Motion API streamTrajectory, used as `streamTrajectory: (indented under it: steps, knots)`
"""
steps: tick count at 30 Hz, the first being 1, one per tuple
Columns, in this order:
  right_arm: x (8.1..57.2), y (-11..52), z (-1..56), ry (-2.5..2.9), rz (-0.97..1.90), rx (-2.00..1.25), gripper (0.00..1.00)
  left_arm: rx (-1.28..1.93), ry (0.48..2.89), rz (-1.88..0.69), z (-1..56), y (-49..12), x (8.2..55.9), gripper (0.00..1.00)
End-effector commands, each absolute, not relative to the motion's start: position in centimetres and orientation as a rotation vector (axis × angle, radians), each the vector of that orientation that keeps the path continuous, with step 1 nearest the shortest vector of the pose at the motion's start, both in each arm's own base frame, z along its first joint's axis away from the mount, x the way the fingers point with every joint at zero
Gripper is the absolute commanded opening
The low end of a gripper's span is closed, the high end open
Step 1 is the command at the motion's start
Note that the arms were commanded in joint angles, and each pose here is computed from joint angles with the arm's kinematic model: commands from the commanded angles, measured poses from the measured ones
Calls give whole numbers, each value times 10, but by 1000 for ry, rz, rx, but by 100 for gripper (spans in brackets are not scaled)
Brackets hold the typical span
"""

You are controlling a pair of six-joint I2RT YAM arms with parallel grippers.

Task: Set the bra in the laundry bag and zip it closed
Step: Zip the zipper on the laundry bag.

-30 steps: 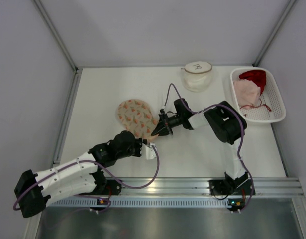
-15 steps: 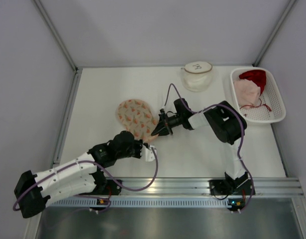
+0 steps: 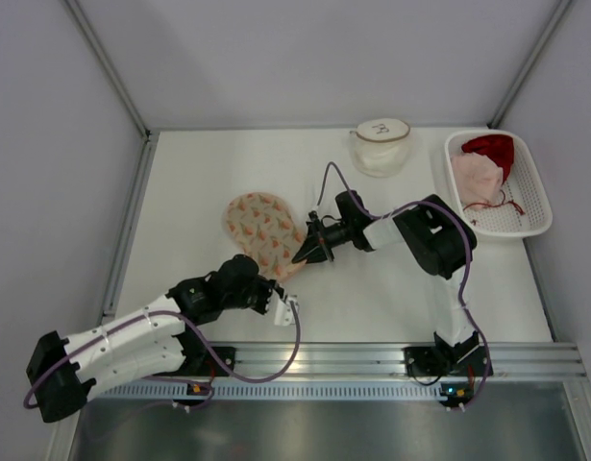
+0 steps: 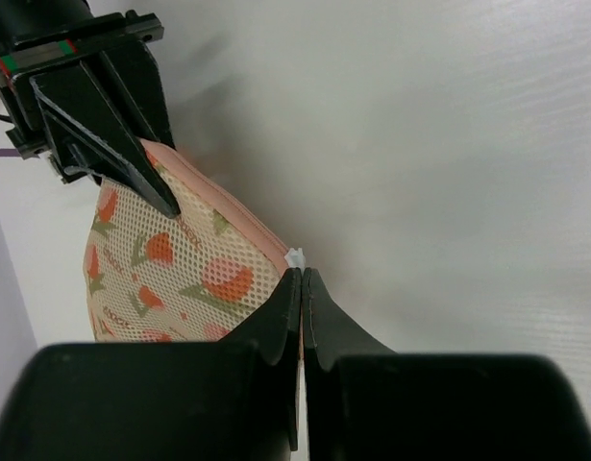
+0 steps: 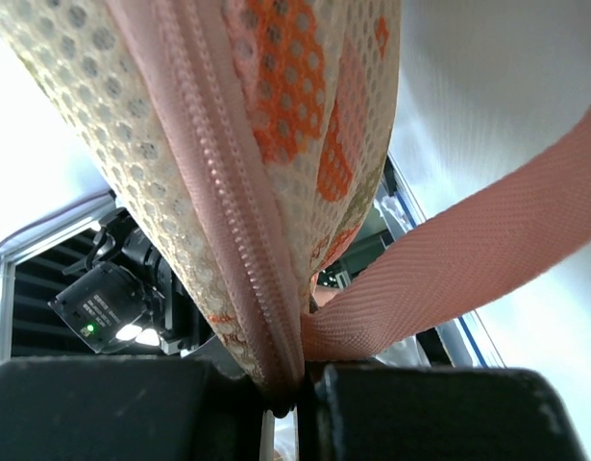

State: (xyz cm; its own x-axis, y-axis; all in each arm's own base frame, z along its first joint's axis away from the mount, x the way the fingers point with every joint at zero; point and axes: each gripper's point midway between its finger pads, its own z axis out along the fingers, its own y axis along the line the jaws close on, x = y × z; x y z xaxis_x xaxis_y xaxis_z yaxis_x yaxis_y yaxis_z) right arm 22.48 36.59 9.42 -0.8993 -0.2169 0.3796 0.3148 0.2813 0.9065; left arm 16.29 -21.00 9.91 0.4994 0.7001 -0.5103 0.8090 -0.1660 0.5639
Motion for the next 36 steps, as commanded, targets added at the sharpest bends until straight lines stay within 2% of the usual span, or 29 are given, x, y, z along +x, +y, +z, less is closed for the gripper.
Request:
streamTrajectory:
  steps: [1, 15, 25, 34, 36]
  knots:
    - [221, 365, 108, -2122, -1696, -14, 0, 2053, 1217, -160, 87, -195, 150, 0]
    - [211, 344, 95, -2154, -1618, 65, 0, 2175, 1235, 68, 48, -147, 159, 0]
    - [206, 322, 86, -2203, -1553, 134, 0, 2215, 1290, 90, 22, -121, 164, 0]
    - [210, 320, 82, -2276, -1521, 159, 0, 2124, 1362, 53, 36, -132, 179, 0]
    - [215, 321, 82, -2307, -1525, 200, 0, 2030, 1371, 12, 58, -147, 186, 26]
